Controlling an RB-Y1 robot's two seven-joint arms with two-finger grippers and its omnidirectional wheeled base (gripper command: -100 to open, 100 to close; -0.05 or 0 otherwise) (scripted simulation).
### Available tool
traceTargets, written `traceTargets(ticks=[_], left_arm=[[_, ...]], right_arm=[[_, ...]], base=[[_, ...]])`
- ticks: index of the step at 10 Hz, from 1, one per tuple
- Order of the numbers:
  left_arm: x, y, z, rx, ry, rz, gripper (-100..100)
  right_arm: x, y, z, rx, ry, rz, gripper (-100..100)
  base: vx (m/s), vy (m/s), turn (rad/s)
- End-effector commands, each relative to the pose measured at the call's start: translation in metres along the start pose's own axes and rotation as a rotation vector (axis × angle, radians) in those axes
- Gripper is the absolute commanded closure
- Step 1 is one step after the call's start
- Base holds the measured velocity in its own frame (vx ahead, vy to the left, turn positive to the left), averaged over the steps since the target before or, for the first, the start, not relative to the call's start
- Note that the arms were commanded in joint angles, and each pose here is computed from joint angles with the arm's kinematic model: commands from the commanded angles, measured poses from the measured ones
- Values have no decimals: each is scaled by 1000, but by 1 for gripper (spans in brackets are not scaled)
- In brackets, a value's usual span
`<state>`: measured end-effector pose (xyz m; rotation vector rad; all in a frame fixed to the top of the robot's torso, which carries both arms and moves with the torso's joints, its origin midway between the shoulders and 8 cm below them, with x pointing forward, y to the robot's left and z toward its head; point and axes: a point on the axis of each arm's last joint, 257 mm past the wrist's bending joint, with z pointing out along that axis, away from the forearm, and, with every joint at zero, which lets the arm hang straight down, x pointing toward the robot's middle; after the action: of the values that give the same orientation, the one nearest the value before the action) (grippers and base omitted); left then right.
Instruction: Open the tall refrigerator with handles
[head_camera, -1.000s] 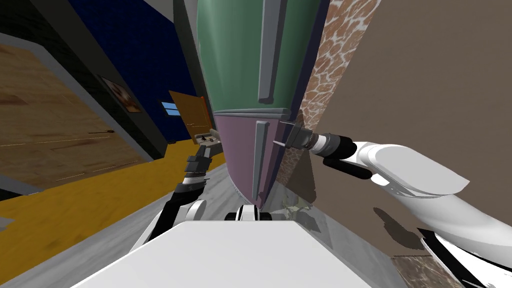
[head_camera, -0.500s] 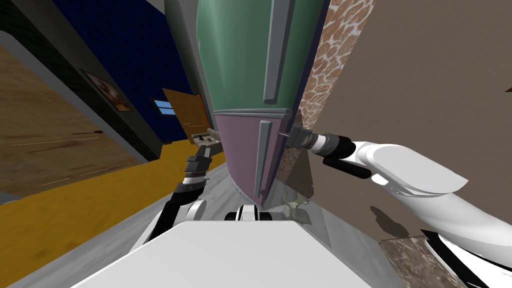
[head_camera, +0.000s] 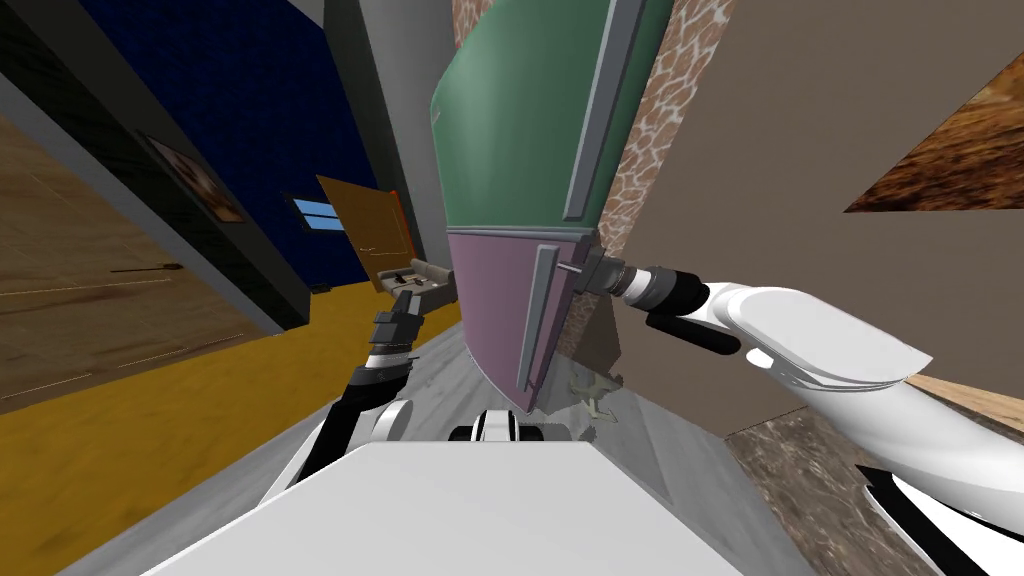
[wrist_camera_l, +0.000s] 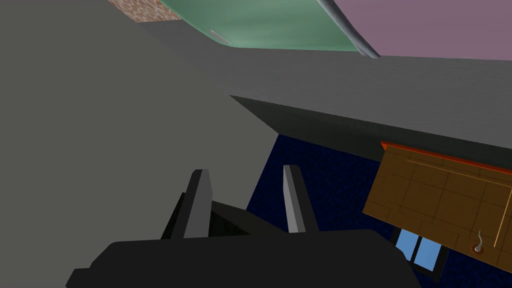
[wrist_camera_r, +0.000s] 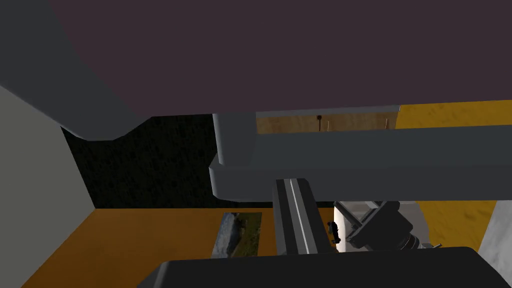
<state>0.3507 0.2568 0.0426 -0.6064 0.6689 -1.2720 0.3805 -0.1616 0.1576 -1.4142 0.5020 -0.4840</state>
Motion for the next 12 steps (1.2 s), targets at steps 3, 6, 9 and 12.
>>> traceTargets(ticks=[3,6,9,12], left_arm=[[0,0,0,0,0,0,0],[0,0,0,0,0,0,0],[0,0,0,0,0,0,0],[0,0,0,0,0,1,0]], right_arm=[[21,-4,-5,9,51,-6,100],[37,-5,-10,12,91,-9,100],[41,-13,-10,1,104,-30,-100],[40,-26,-10,-18,107,-64,-100]], base=[[-153,223,-78],[-150,255,-141],[-86,136,-46],[82,78,-29]])
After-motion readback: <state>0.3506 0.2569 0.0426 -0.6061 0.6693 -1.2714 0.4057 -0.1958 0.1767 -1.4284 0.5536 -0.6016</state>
